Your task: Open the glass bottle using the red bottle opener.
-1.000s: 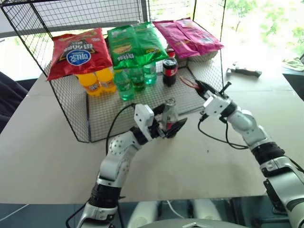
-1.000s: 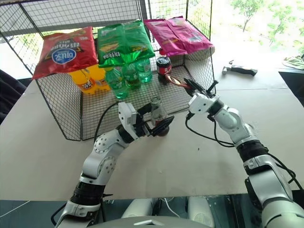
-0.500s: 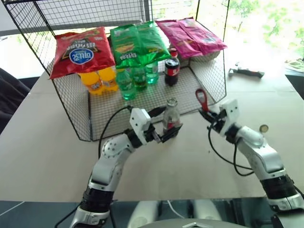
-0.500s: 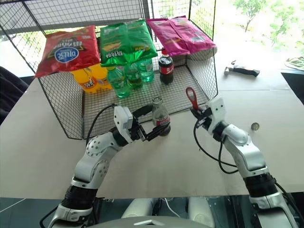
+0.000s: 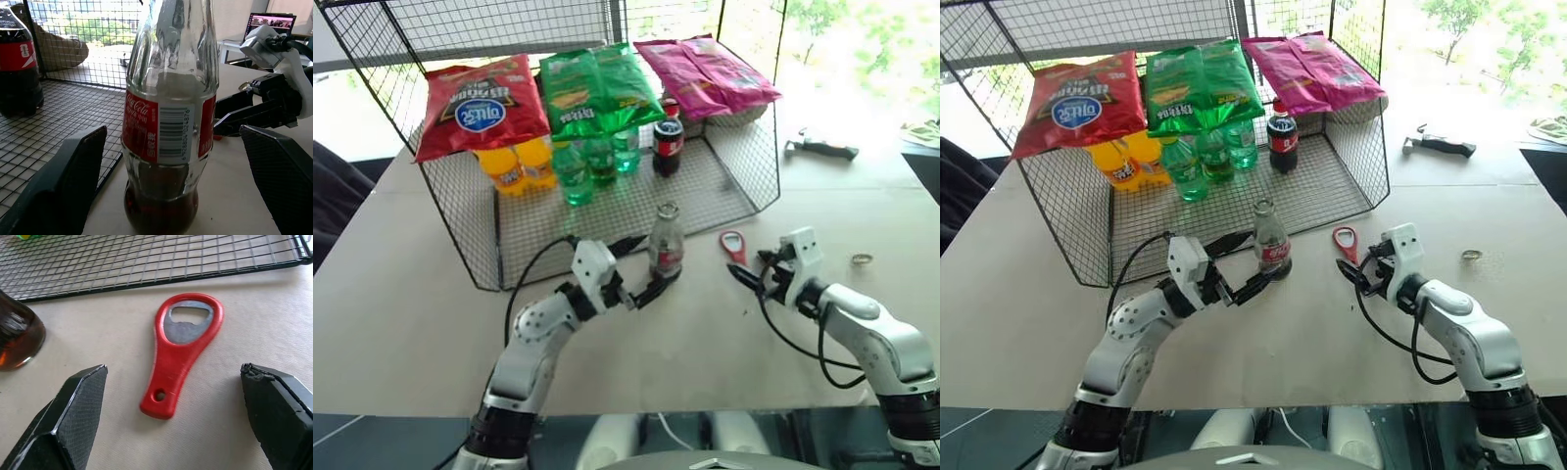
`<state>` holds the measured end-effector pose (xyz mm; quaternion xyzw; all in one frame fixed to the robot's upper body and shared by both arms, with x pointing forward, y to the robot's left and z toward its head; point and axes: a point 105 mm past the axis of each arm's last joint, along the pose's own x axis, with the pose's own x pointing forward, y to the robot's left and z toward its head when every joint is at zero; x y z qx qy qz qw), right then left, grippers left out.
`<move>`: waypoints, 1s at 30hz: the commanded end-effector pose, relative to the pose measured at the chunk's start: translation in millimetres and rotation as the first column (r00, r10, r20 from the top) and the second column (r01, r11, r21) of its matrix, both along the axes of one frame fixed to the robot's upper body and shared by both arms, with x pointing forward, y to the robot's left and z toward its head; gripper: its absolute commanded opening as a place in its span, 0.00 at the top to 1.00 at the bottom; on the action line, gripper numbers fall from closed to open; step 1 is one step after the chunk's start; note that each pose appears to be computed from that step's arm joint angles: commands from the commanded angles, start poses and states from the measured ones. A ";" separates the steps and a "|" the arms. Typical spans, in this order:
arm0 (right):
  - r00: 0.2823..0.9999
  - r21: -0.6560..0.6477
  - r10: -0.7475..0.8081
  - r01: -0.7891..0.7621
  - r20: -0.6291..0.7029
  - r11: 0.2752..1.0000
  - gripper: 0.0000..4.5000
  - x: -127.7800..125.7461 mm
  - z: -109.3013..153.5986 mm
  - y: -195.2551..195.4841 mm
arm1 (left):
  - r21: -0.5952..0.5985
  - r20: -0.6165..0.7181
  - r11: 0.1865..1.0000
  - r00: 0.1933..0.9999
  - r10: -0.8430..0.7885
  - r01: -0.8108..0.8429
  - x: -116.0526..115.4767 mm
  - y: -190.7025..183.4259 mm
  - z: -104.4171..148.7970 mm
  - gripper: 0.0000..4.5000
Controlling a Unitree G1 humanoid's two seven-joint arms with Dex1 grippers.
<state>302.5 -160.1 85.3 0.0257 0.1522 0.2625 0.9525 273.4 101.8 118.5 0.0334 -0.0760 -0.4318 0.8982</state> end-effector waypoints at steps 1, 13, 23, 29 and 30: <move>0.993 -0.048 0.016 -0.010 0.119 0.999 0.01 -5.1 16.1 -6.8 | -0.013 0.048 0.999 0.998 0.046 -0.046 -9.5 12.6 16.4 0.00; 0.978 -0.158 0.122 -0.095 0.172 0.983 0.01 -30.5 8.0 -22.5 | 0.030 0.209 0.908 0.891 0.403 -0.418 -17.2 67.2 37.3 0.00; 0.951 -0.199 0.192 -0.144 0.244 0.969 0.01 -43.1 5.0 -40.7 | 0.114 -0.108 0.871 0.865 0.490 -0.479 -73.2 114.4 -12.0 0.00; 0.919 -0.220 0.245 -0.182 0.308 0.958 0.01 -52.0 4.0 -51.2 | 0.190 -0.232 0.905 0.878 0.419 -0.381 -100.5 108.1 -39.7 0.00; 0.922 -0.220 0.251 -0.191 0.295 0.957 0.01 -53.0 1.9 -52.4 | 0.192 -0.238 0.904 0.876 0.419 -0.381 -100.4 107.6 -40.6 0.00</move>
